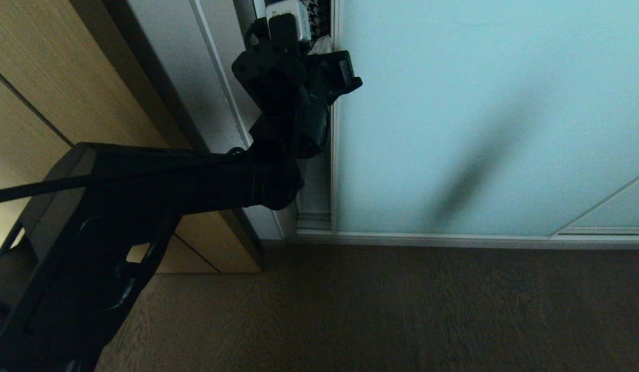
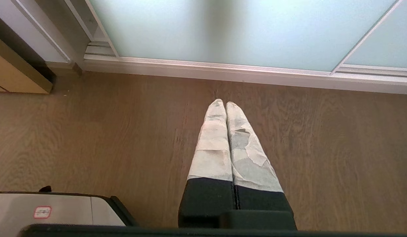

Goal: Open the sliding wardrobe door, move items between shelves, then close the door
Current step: Open the door

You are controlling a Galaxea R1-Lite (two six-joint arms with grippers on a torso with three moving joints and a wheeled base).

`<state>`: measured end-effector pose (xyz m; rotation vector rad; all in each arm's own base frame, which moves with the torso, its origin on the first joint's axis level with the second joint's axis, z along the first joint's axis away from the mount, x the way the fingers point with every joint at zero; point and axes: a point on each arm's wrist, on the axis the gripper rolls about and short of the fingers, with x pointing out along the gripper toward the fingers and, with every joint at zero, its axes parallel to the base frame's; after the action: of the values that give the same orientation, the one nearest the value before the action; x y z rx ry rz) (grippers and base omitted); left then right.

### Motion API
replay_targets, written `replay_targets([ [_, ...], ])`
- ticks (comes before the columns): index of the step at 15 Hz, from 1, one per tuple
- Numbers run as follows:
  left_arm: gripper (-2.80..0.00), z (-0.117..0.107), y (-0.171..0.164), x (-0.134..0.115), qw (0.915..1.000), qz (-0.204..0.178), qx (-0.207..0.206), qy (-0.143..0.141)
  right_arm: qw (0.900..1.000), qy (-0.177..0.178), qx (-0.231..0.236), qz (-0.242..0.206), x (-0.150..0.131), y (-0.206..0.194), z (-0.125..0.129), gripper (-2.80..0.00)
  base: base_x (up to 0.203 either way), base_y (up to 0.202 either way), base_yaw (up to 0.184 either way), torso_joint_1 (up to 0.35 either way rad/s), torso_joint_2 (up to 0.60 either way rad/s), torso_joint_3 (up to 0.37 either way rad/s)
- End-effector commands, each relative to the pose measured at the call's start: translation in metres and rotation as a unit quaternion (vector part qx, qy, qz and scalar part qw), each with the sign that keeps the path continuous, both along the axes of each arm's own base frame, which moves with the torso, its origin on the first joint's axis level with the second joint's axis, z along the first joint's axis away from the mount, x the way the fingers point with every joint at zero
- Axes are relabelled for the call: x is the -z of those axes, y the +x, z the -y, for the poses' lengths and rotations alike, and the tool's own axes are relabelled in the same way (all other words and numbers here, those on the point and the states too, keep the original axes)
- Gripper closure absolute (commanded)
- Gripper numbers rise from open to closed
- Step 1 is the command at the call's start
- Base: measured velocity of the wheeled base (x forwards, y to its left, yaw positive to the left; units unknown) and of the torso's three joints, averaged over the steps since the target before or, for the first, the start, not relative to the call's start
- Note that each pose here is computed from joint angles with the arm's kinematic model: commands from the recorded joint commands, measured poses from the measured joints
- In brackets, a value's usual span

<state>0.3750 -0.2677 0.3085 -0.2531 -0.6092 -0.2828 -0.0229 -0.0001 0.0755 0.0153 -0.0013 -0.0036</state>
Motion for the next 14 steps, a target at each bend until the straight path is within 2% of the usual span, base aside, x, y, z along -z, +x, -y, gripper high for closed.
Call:
replay_targets([
  [1, 0.00, 0.011, 0.003, 0.014, 0.9996, -0.005, 0.020, 0.017, 1.000, 0.001, 0.000, -0.001, 0.000, 0.000, 0.000, 0.00, 0.000, 0.000, 0.000, 0.000, 0.00, 0.000],
  [5, 0.00, 0.030, -0.003, 0.024, 0.9973, 0.000, 0.064, 0.035, 1.000, 0.000, 0.000, -0.001, 0.000, 0.000, 0.000, 0.00, 0.000, 0.000, 0.000, 0.000, 0.00, 0.000],
  [10, 0.00, 0.082, -0.038, 0.039, 0.9865, 0.002, 0.153, 0.059, 1.000, 0.000, 0.000, -0.001, 0.000, 0.000, 0.000, 0.00, 0.000, 0.000, 0.000, 0.000, 0.00, 0.000],
  [12, 0.00, 0.090, -0.049, 0.037, 0.9843, 0.007, 0.167, 0.056, 1.000, 0.000, 0.000, -0.001, 0.000, 0.000, 0.000, 0.00, 0.000, 0.000, 0.000, 0.000, 0.00, 0.000],
  [14, 0.00, 0.082, -0.055, 0.021, 0.9859, 0.028, 0.162, 0.034, 1.000, 0.000, 0.000, -0.001, 0.000, 0.000, 0.000, 0.00, 0.000, 0.000, 0.000, 0.000, 0.00, 0.000],
])
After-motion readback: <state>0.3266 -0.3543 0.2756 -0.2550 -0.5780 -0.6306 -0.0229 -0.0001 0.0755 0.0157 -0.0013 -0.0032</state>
